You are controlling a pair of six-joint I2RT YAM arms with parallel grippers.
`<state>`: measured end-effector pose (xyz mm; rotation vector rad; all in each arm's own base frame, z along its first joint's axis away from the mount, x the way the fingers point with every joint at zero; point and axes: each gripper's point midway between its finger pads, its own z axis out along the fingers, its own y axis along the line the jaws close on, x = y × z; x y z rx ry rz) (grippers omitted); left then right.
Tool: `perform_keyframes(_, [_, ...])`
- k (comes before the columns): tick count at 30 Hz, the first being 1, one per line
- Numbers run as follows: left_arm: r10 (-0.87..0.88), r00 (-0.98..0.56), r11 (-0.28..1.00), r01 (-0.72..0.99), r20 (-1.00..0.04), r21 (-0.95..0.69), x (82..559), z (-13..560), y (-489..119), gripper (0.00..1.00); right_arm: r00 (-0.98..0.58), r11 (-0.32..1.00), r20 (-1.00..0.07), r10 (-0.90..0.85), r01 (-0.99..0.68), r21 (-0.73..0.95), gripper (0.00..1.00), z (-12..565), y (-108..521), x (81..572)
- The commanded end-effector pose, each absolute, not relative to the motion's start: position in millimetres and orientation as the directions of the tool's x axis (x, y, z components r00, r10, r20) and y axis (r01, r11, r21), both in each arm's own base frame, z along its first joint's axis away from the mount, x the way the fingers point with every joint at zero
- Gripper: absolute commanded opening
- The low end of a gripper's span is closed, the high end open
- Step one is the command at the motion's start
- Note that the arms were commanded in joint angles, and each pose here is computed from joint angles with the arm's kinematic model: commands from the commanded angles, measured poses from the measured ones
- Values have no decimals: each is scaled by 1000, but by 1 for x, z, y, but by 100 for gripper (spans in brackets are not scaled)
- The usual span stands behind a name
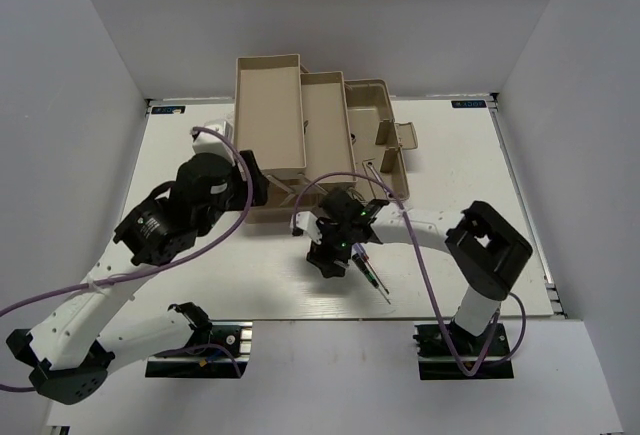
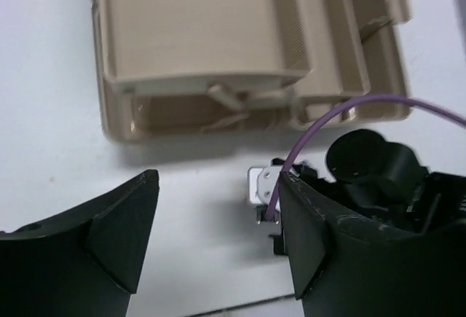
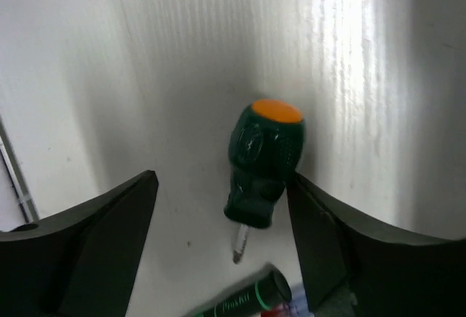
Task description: Sort the tools into containers
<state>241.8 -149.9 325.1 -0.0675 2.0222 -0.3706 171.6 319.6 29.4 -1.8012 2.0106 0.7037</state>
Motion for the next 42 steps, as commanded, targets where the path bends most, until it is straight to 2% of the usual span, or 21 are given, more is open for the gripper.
perform_keyframes(1, [-231,-534,955,34,-813,-294,223,293,-134,76,-131,116,-567,-813,-991,63,74,28,338,179])
perform_keyframes(3, [-214,-566,961,26,-796,-277,218,278,-131,72,-134,130,-561,-817,-990,47,62,21,339,180])
perform_keyframes(5, [-199,-589,958,51,-783,-282,210,273,-134,56,-135,140,-559,-818,-990,34,45,25,340,181])
perform_keyframes(6, [-184,-610,960,56,-771,-274,208,263,-136,48,-145,146,-549,-823,-988,42,31,27,337,180])
perform_keyframes(7, [-166,-621,962,71,-766,-265,206,259,-137,40,-139,141,-564,-814,-989,40,24,35,339,180])
perform_keyframes(8, [-163,-631,957,86,-758,-277,202,257,-139,27,-133,139,-575,-808,-990,33,18,42,337,180])
perform_keyframes(9, [-140,-649,960,96,-748,-264,200,248,-140,23,-141,140,-571,-808,-989,45,6,45,334,177])
perform_keyframes(10, [-139,-645,955,114,-752,-274,199,248,-142,20,-149,143,-561,-814,-988,55,0,48,328,175])
perform_keyframes(13, [-120,-660,930,187,-741,-318,192,241,-155,19,-134,106,-663,-736,-991,82,0,119,317,162])
perform_keyframes(15, [-105,-681,926,198,-724,-321,188,226,-158,24,-109,105,-722,-683,-993,50,0,154,316,166])
perform_keyframes(16, [-95,-696,919,212,-712,-331,185,216,-161,26,-58,139,-765,-642,-989,-41,0,188,309,174])
perform_keyframes(18, [-90,-707,906,234,-701,-352,182,208,-167,35,-48,204,-779,-625,-973,-104,0,218,302,190])
perform_keyframes(19, [-78,-722,905,238,-688,-352,180,197,-169,38,-83,315,-756,-649,-934,-168,0,222,288,215])
perform_keyframes(24, [-36,-737,873,305,-675,-380,183,183,-191,54,-172,526,-751,-638,-810,-261,0,237,267,287])
perform_keyframes(29, [53,-745,828,405,-665,-387,185,179,-219,61,-332,608,-718,-612,-778,-159,0,211,288,341])
perform_keyframes(31, [82,-750,824,421,-656,-379,189,174,-228,62,-330,628,-753,-569,-766,-139,0,234,297,357])
perform_keyframes(32, [96,-740,817,441,-666,-372,191,177,-233,64,-360,609,-736,-574,-788,-89,0,215,305,361])
perform_keyframes(33, [99,-742,818,440,-663,-371,192,174,-235,64,-348,607,-749,-564,-790,-90,0,223,308,367])
perform_keyframes(37, [103,-728,800,465,-678,-378,200,174,-253,67,-380,589,-739,-556,-808,-28,51,225,309,371])
perform_keyframes(39, [113,-729,790,479,-675,-384,203,168,-264,67,-388,587,-748,-539,-809,-3,58,232,301,368])
perform_keyframes(42, [133,-727,771,503,-674,-391,201,162,-278,67,-359,568,-781,-511,-823,6,59,253,285,347])
